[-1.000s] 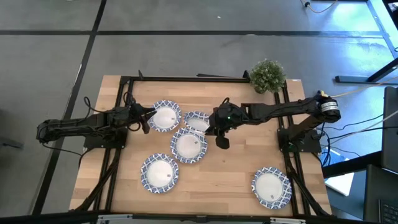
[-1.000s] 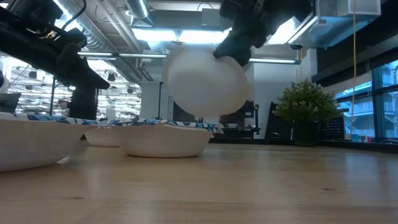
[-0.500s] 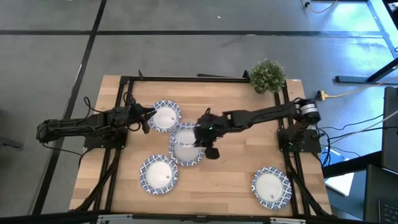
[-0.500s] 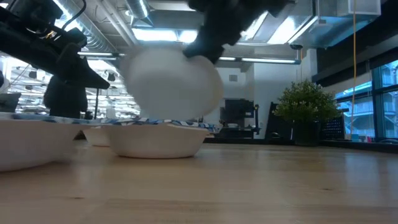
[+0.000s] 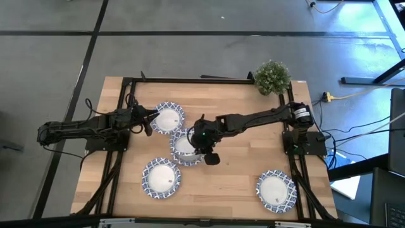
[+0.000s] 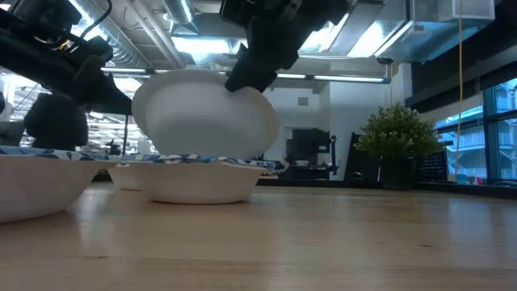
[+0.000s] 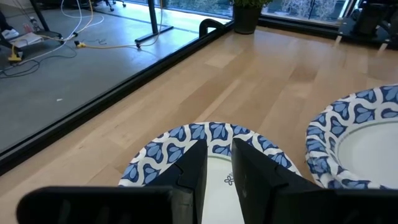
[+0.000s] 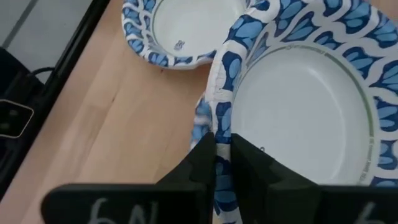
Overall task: Nest bowls inside each other
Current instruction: Stack the white patterned bowl on top of the other white patterned bowls
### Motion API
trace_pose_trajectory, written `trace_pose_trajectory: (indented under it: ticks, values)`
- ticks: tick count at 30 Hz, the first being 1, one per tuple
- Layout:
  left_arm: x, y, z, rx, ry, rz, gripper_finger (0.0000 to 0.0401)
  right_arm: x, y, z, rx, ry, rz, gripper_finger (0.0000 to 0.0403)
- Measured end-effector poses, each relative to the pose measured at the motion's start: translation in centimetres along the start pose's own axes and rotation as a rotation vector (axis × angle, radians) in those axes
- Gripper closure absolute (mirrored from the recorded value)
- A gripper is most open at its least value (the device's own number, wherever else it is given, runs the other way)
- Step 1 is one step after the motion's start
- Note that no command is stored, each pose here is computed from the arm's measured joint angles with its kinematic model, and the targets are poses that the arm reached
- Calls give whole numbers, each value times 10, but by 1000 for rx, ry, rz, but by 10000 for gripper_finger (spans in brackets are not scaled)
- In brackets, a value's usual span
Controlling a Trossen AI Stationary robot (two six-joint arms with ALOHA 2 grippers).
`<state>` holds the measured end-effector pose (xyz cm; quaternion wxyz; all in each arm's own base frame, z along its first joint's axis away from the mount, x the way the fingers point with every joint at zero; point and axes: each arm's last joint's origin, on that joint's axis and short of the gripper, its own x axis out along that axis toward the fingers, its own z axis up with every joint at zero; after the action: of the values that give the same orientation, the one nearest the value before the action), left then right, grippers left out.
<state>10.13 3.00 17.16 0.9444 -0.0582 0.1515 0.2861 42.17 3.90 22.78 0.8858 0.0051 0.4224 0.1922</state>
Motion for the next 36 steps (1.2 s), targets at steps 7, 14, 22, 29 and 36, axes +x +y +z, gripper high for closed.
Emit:
trace_pose_trajectory:
  ticks: [7,14,22,29,36]
  values:
    - [0,0,0,1,0,0,332,1,3,1,36,-10,45,341]
    - [0,0,0,3,0,1,332,1,4,1,14,-12,48,303]
    - [0,0,0,3,0,0,332,1,6,-1,11,-3,139,283]
    - [0,0,0,3,0,1,332,-4,11,-7,18,65,163,287]
    - [0,0,0,3,0,1,332,-17,14,-8,30,91,157,288]
